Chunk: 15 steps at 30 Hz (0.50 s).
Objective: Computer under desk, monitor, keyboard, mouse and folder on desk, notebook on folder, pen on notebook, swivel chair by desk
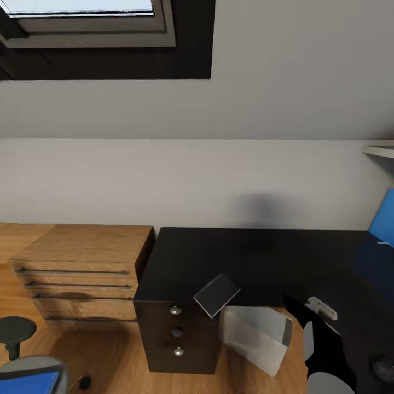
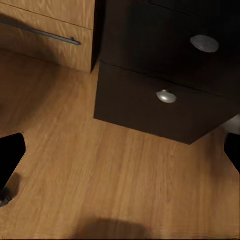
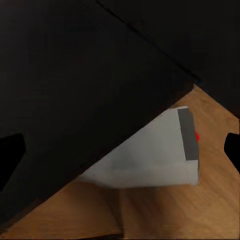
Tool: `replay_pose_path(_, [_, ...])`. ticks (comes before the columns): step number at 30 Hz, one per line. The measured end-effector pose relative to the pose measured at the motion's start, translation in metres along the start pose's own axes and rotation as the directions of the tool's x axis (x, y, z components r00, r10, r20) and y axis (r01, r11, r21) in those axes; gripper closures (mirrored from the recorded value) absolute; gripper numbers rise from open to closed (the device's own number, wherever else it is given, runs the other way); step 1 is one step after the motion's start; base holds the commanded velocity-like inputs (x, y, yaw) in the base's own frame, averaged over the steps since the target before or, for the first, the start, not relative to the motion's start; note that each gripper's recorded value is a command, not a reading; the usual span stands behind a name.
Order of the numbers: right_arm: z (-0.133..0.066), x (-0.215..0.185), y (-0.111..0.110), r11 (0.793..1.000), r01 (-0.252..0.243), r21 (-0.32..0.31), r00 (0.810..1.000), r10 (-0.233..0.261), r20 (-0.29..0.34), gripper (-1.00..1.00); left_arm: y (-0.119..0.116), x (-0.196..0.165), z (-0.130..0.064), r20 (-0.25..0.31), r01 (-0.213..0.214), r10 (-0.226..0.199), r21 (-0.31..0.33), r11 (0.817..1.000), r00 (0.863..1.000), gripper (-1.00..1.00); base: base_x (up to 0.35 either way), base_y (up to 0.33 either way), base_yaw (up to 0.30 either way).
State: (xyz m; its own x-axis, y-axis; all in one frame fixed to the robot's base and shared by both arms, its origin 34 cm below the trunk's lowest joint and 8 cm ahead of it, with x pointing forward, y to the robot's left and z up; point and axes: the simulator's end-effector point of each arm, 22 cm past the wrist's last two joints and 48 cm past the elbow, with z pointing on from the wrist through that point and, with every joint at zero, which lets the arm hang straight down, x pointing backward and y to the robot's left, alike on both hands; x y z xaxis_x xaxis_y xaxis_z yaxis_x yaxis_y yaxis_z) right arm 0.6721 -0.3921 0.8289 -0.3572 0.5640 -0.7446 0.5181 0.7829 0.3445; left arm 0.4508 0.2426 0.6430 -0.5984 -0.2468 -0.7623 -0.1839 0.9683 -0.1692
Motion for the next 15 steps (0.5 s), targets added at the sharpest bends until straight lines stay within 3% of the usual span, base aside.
replay_pose_path(8, [0.006, 0.034, 0.032, 0.995, 0.075, -0.061, 0.994, -0.079, -0.073, -1.00, 0.000, 0.000, 0.000, 0.000, 0.000, 0.000, -0.001, 1.000, 1.000, -1.00, -0.324, 0.060, 0.049])
replay_pose_path(15, [0.008, 0.067, 0.043, 0.981, 0.174, -0.089, 0.973, -0.185, -0.135, -1.00, 0.000, 0.000, 0.000, 0.001, 0.000, 0.000, -0.001, 1.000, 1.000, -1.00, -0.242, 0.144, 0.008])
